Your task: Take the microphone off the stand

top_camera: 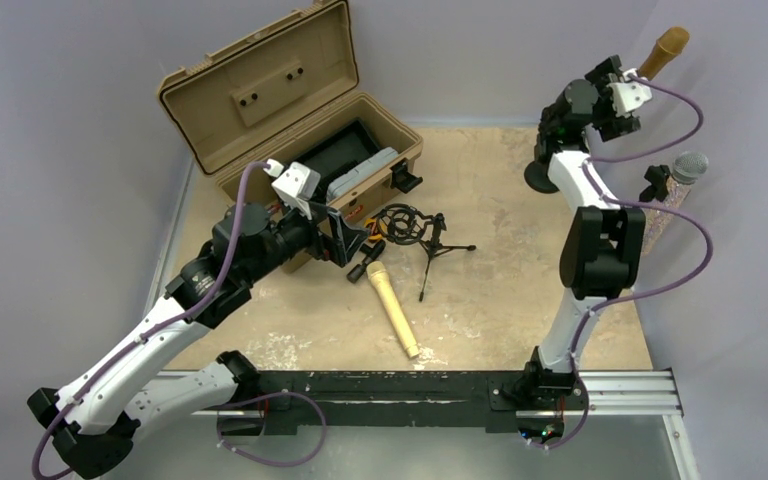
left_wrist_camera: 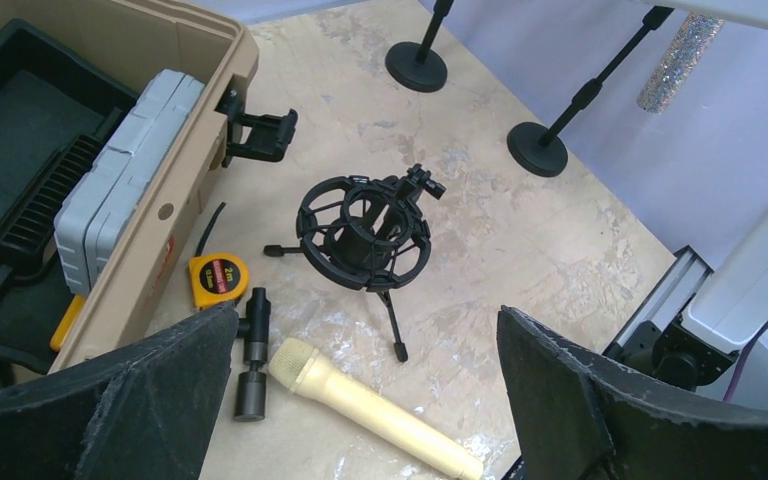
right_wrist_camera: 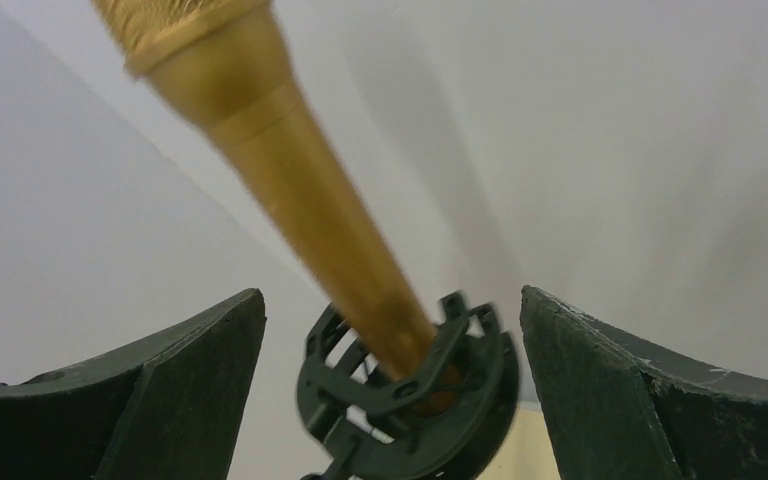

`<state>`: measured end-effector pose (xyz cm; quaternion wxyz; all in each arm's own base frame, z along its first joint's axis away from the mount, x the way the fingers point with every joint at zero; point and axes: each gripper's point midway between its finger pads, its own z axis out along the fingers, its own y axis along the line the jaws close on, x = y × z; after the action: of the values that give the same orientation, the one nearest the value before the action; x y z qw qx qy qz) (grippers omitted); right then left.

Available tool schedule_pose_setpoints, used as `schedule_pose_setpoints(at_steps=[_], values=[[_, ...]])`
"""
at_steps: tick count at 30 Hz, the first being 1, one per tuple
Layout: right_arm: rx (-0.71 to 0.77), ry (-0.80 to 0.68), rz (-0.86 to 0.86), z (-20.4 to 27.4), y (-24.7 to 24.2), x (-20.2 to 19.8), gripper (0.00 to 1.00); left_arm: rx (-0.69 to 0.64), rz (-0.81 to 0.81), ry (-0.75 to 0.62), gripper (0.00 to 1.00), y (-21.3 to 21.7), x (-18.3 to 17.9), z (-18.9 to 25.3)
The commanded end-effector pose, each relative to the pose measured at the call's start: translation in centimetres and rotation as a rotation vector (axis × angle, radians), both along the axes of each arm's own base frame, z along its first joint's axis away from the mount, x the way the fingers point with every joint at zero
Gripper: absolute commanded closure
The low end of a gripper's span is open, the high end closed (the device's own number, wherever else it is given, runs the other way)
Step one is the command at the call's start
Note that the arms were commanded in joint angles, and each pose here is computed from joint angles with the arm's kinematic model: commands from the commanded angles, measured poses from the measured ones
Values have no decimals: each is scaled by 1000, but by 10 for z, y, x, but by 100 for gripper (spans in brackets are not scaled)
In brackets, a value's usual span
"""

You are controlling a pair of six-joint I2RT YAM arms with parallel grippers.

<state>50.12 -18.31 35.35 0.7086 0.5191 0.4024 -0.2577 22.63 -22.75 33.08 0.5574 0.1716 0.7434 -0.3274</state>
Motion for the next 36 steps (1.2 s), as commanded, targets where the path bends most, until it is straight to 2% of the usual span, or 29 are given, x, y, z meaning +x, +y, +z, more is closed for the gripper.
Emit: schedule_pose_setpoints(at_steps=[1, 13, 24, 27, 36], values=[[24, -38, -33, 12, 11, 12, 3, -13, -3, -64, 2, 1, -1, 20], [-19, -63, -72, 35, -3, 24, 3, 9, 14, -67, 2, 2, 2, 16], [-14, -29, -123, 25, -9, 21, 3, 23, 12, -48, 2, -2, 6, 9], [-1, -83, -101, 27, -7, 26, 3, 33, 13, -44, 2, -4, 8, 5], [-15, -102, -123, 21, -14, 31, 10, 77, 22, 5, 3, -12, 19, -19]])
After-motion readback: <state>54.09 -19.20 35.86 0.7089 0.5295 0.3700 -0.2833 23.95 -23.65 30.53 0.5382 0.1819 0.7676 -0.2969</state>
